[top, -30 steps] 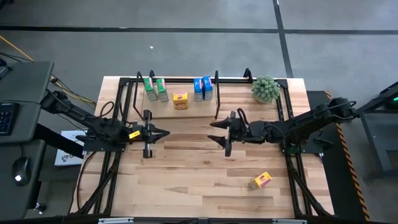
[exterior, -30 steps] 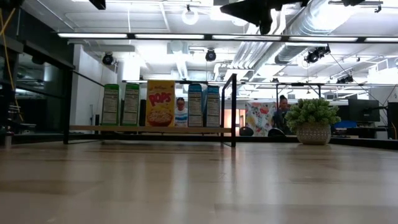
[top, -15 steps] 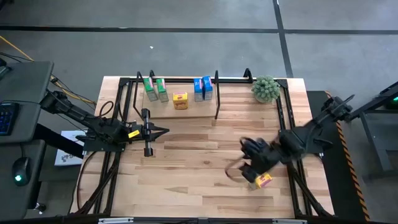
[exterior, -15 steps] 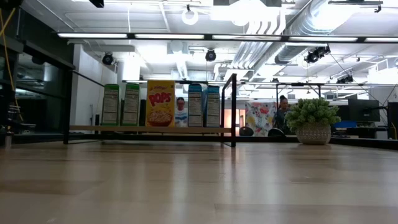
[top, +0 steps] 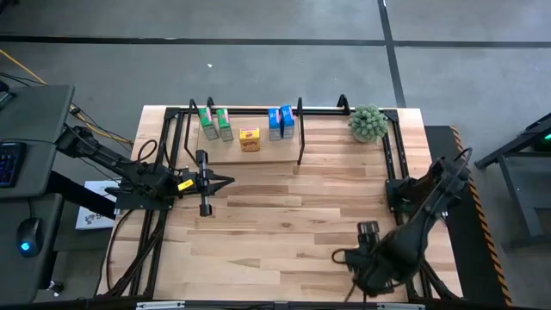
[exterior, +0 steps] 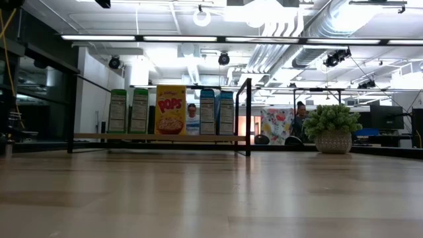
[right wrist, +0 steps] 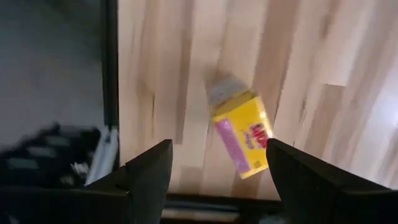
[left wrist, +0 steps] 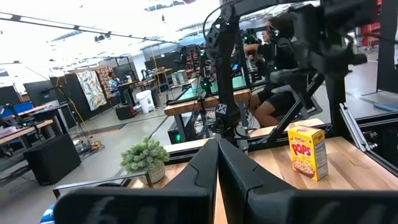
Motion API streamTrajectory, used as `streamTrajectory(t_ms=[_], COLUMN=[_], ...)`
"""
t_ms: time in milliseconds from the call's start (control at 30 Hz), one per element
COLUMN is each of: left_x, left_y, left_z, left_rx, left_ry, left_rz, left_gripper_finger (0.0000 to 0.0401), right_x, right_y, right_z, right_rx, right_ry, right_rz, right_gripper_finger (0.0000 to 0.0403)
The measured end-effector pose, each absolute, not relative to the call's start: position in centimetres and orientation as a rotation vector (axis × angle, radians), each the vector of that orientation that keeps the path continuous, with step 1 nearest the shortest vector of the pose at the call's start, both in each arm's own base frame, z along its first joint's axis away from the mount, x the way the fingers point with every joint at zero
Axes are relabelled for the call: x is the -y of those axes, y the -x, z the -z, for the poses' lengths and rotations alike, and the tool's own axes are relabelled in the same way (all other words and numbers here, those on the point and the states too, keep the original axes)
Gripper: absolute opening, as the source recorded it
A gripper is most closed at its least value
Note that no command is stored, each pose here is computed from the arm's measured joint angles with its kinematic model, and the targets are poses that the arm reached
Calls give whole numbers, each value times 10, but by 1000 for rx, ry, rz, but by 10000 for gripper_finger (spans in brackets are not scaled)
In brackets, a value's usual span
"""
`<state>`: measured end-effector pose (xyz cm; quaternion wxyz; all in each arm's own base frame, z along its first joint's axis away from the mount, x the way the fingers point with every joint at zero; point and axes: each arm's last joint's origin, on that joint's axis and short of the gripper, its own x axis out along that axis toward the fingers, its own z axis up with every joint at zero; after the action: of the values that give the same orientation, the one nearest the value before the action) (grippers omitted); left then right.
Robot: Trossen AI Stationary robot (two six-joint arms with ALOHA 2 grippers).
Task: Stack cereal on shelf
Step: Put the yellow cereal box on the shelf aligned with the yellow cereal box
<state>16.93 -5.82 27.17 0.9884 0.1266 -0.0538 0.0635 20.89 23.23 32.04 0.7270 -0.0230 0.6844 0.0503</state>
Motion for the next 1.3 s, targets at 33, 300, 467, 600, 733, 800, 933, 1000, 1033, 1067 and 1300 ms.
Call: streamTrajectory(t_ms=[33,300,467,600,733,800,933,1000,1033,1067,1300], left_x=[58,58,58,58,58,58,58,58,58,58,58], left_y=[-169,-169,-169,-170,-170,-170,-170,-170,-170,-170,-170], left_z=[-272,-271,-271,-269,-268,-268,-268,-268,-268,-268,-268], left_rx=[108,105,100,79,74,74,74,75,75,75,74], left_ry=[-254,-256,-258,-269,-271,-271,-271,-271,-271,-271,-271], left_rz=[-128,-127,-126,-123,-122,-122,-122,-122,-122,-122,-122], left_gripper_finger=[3,3,3,3,3,3,3,3,3,3,3], right_x=[-235,-235,-234,-233,-229,-225,-224,-226,-227,-228,-231], right_y=[-210,-218,-220,-217,-210,-208,-212,-213,-214,-215,-220], right_z=[-316,-294,-293,-278,-251,-244,-237,-237,-237,-236,-235], right_rx=[-1530,-1644,-1623,-1663,-1780,-1822,-1784,-1757,-1741,-1729,-1670], right_ry=[81,230,274,318,333,342,362,374,375,372,353], right_rz=[-131,-84,-82,-82,-133,-133,-142,-175,-183,-186,-198], right_gripper_finger=[252,252,252,252,252,252,252,252,252,252,252])
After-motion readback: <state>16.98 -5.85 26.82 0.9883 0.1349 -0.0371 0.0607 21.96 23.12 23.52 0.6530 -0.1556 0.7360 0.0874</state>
